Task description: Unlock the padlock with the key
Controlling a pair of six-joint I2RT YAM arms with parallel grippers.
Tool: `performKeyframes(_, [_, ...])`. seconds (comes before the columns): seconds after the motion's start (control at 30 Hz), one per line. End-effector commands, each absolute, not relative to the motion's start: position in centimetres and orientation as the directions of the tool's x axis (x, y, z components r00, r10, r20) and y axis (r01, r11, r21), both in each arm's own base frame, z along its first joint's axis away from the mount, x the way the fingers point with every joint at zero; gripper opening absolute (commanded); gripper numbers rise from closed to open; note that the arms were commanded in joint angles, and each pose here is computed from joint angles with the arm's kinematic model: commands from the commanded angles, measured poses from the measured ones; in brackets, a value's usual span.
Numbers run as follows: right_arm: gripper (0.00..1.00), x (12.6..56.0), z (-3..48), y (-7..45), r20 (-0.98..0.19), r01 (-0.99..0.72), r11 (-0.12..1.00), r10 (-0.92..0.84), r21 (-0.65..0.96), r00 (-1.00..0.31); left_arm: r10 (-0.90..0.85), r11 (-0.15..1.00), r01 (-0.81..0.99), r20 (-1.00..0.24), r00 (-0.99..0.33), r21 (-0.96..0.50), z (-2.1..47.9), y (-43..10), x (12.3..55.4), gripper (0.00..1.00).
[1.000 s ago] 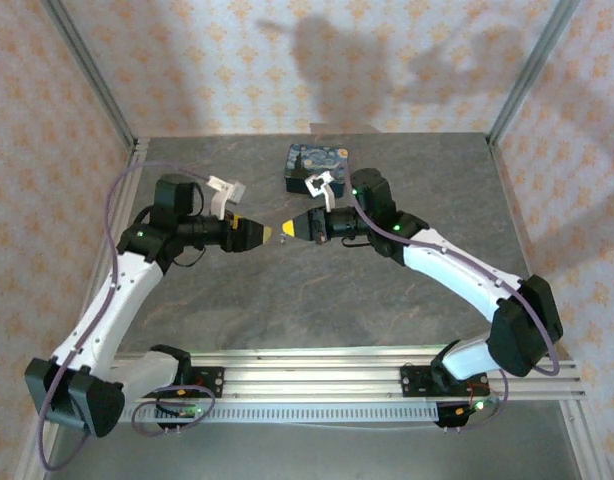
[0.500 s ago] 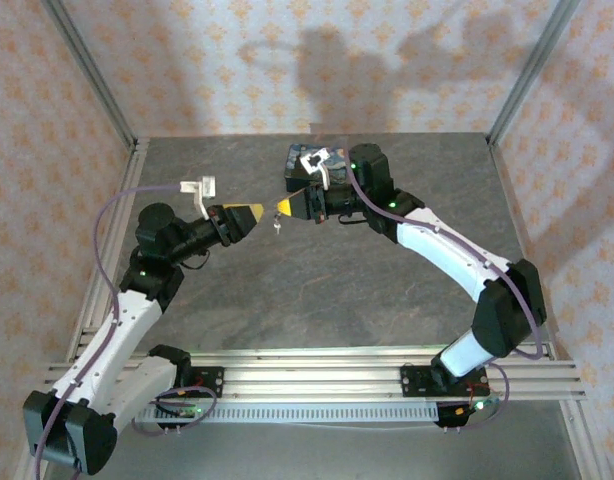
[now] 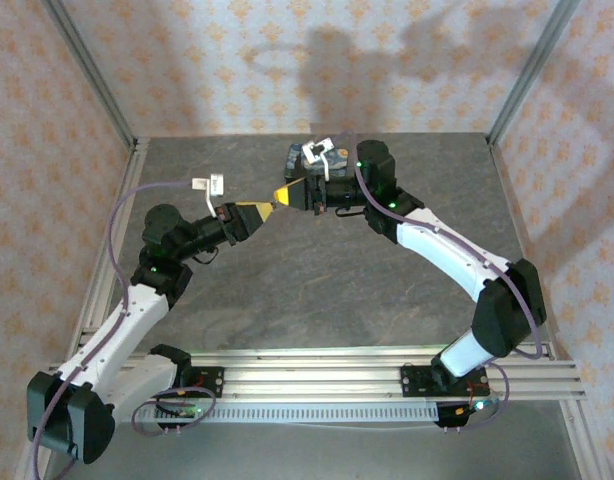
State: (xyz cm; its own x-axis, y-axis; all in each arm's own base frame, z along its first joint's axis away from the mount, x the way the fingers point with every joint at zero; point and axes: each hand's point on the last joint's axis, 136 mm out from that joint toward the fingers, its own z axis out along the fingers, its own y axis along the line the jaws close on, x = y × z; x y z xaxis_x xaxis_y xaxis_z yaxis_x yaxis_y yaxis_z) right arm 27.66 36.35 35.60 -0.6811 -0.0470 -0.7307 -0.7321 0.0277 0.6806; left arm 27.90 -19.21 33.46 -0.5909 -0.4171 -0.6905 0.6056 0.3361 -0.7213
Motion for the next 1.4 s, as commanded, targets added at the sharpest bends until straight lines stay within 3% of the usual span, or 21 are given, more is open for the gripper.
performKeyframes(0.0, [0.00, 27.7, 36.5, 36.3, -0.756, -0.756, 0.001, -0.022, 0.654, -0.654, -0.401, 0.295, 0.654, -0.711, -0.578, -0.697, 34.4, -19.9, 27.1, 0.46])
performKeyframes(0.67, [0.00, 27.2, 35.7, 36.5, -0.753, -0.754, 0.006, -0.034, 0.657, -0.657, -0.380, 0.294, 0.662, -0.720, -0.581, -0.689, 34.5, -20.4, 27.4, 0.27])
performKeyframes(0.87, [0.00, 27.1, 35.6, 36.7, -0.752, -0.753, 0.004, -0.039, 0.658, -0.657, -0.372, 0.295, 0.665, -0.724, -0.581, -0.686, 34.5, -20.5, 27.3, 0.16])
performKeyframes(1.03, [0.00, 27.3, 35.2, 36.7, -0.749, -0.750, 0.013, -0.040, 0.661, -0.661, -0.359, 0.309, 0.664, -0.730, -0.582, -0.681, 34.3, -20.5, 27.2, 0.00])
performKeyframes(1.37, [0.00, 27.7, 35.0, 36.5, -0.748, -0.748, 0.044, -0.018, 0.662, -0.663, -0.340, 0.384, 0.642, -0.748, -0.570, -0.664, 33.4, -19.9, 27.2, 0.00])
